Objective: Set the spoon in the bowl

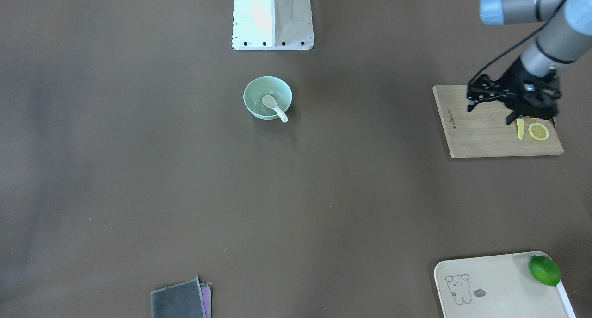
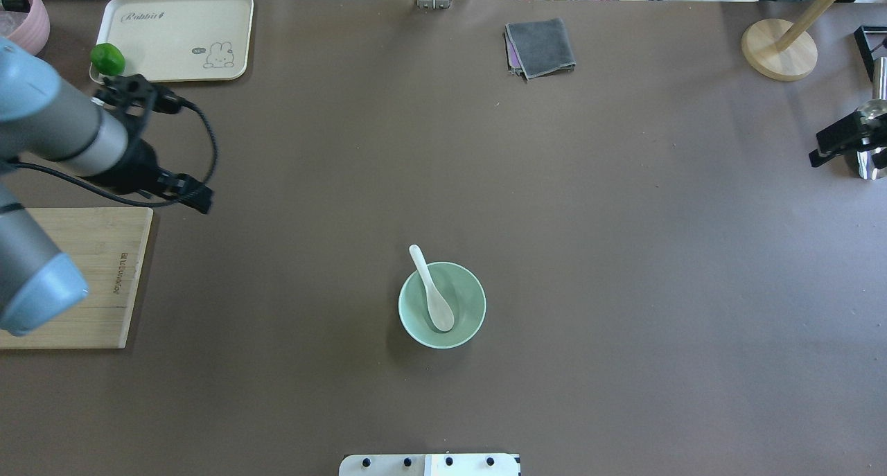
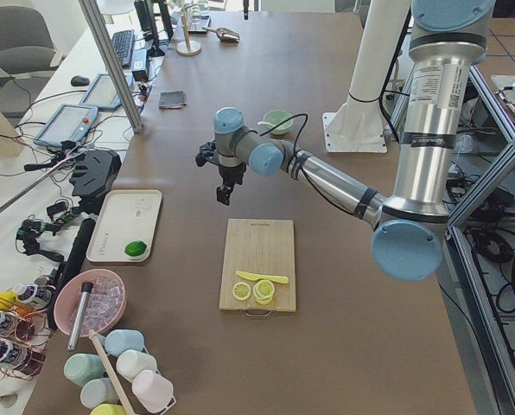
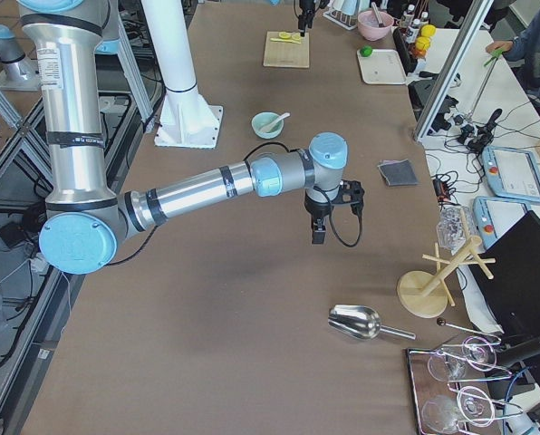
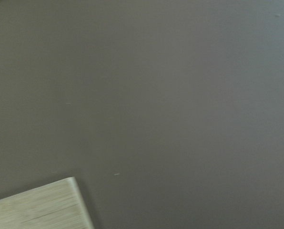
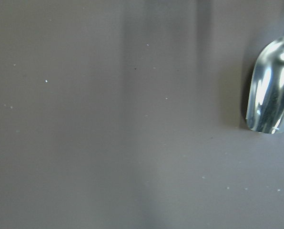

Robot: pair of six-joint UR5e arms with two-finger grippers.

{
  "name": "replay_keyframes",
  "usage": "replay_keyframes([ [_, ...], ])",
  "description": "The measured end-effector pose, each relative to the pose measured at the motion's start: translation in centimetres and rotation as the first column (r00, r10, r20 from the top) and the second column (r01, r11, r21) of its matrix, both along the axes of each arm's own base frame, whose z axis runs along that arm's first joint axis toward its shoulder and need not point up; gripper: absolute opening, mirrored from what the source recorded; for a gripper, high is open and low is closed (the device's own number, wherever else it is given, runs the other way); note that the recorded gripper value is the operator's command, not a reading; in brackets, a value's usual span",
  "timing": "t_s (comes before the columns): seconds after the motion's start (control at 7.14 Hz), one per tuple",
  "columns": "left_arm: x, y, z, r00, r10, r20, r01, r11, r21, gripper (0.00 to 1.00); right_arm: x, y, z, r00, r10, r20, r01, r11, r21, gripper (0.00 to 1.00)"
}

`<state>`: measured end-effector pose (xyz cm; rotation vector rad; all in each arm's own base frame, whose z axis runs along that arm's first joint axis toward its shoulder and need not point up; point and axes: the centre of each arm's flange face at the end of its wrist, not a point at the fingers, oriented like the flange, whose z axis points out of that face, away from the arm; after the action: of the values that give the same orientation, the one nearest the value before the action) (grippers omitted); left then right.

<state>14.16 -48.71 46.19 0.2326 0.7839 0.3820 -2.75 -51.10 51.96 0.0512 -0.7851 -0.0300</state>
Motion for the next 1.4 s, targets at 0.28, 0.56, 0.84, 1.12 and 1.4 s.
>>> replay_keyframes([
  [0.28, -10.8, 1.4, 8.0, 0.998, 0.031, 0.052, -0.034, 0.998, 0.057, 0.98, 3.9, 0.3, 3.2, 1.0, -0.022, -0.01, 0.023, 0.999, 0.026, 1.0],
  [0.56, -16.7, 4.4, 12.7, 0.997, 0.0, 0.072, -0.003, 0.999, 0.041, 0.98, 6.3, 1.3, 5.1, 0.999, -0.038, -0.017, 0.039, 0.998, 0.046, 1.0],
  [0.84, -19.2, 6.5, 14.9, 0.996, -0.044, 0.079, 0.045, 0.999, -0.004, 0.98, 7.0, 1.9, 5.7, 0.999, -0.04, -0.019, 0.041, 0.998, 0.051, 1.0],
  [1.12, -21.0, 7.1, 15.4, 0.993, -0.092, 0.076, 0.094, 0.995, -0.022, 0.98, 7.3, 2.2, 5.6, 0.999, -0.036, -0.02, 0.037, 0.998, 0.057, 1.0],
  [1.4, -21.6, 7.6, 16.0, 0.991, -0.127, 0.049, 0.13, 0.989, -0.063, 0.98, 7.3, 2.3, 5.4, 0.999, -0.035, -0.019, 0.036, 0.998, 0.059, 1.0],
])
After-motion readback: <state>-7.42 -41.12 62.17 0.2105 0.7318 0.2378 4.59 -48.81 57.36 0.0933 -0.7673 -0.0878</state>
